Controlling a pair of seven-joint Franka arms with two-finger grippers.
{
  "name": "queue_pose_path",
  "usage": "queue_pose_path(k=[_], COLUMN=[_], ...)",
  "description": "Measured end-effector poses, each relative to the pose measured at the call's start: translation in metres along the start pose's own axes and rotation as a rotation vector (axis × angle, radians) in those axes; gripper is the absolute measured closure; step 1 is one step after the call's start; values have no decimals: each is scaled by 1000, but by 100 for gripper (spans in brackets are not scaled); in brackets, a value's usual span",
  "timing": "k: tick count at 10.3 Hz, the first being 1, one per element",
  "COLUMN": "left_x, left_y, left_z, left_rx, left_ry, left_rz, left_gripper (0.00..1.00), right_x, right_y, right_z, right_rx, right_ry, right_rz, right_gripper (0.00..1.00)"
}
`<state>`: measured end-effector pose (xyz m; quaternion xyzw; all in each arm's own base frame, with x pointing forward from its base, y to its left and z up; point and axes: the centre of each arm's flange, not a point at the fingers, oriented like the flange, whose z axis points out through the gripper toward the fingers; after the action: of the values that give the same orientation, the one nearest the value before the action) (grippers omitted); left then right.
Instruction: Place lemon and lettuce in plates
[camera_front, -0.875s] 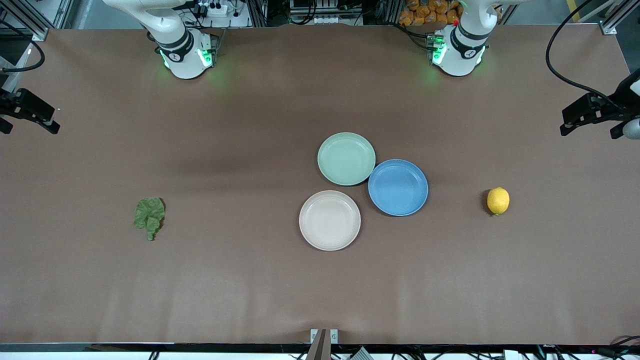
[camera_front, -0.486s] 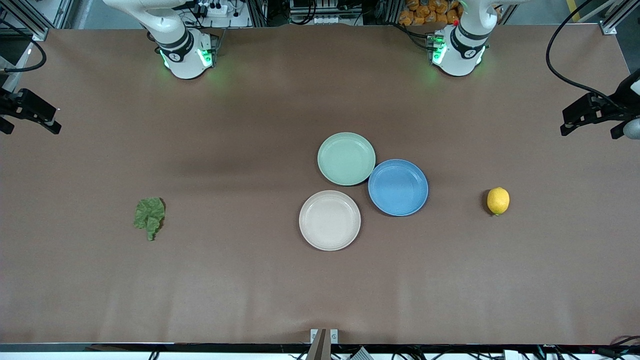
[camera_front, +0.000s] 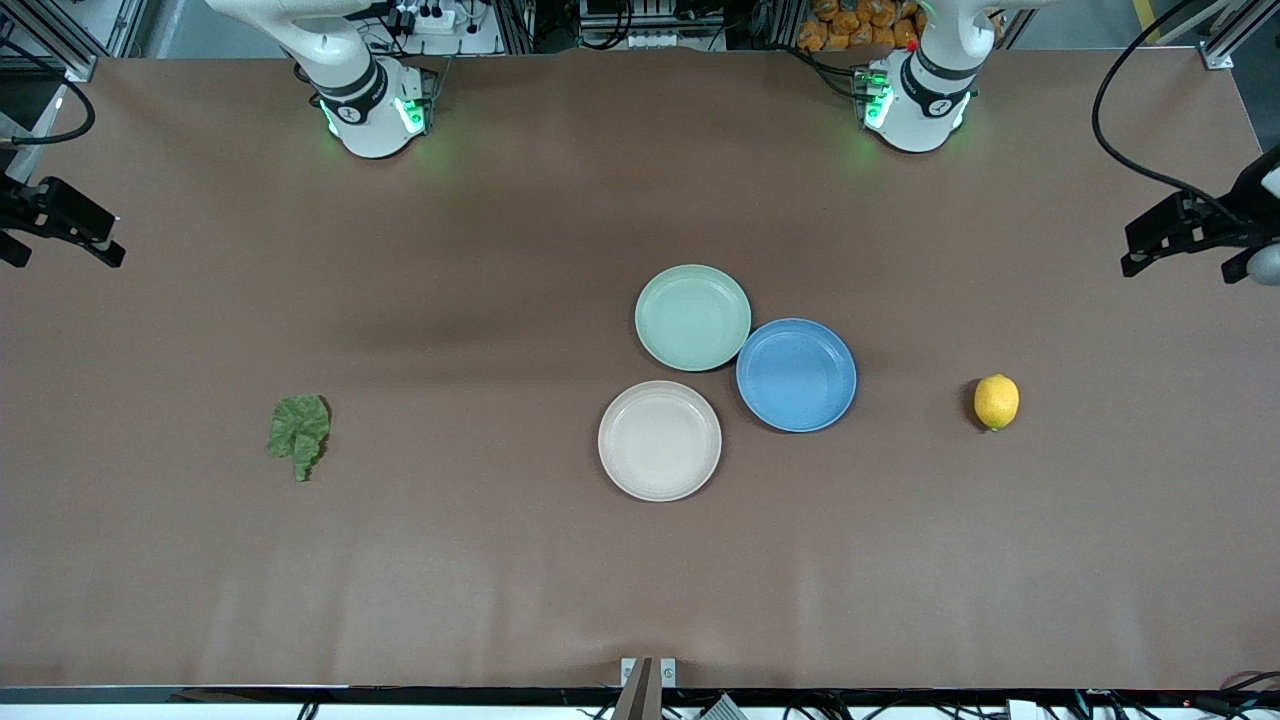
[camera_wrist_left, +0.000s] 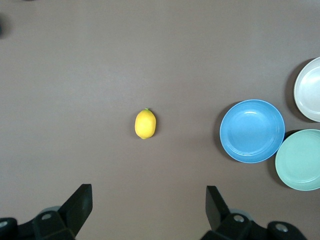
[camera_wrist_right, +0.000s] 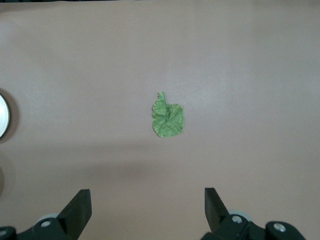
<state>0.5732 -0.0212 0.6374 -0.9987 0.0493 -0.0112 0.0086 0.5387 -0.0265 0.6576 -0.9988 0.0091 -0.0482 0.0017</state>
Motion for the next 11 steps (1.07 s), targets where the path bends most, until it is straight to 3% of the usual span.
queue_pose_path(k=[5, 11], left_x=[24, 8], left_y=[-5, -9], left_z=[119, 205], left_rx=[-10, -13], left_ry=[-142, -197], left_rz=[-4, -12], left_gripper=[0, 0], right_x=[0, 0], right_y=[-7, -5], right_z=[0, 0], right_rx=[1, 0], right_ry=[-1, 1], right_rz=[-8, -3], right_gripper=[0, 0])
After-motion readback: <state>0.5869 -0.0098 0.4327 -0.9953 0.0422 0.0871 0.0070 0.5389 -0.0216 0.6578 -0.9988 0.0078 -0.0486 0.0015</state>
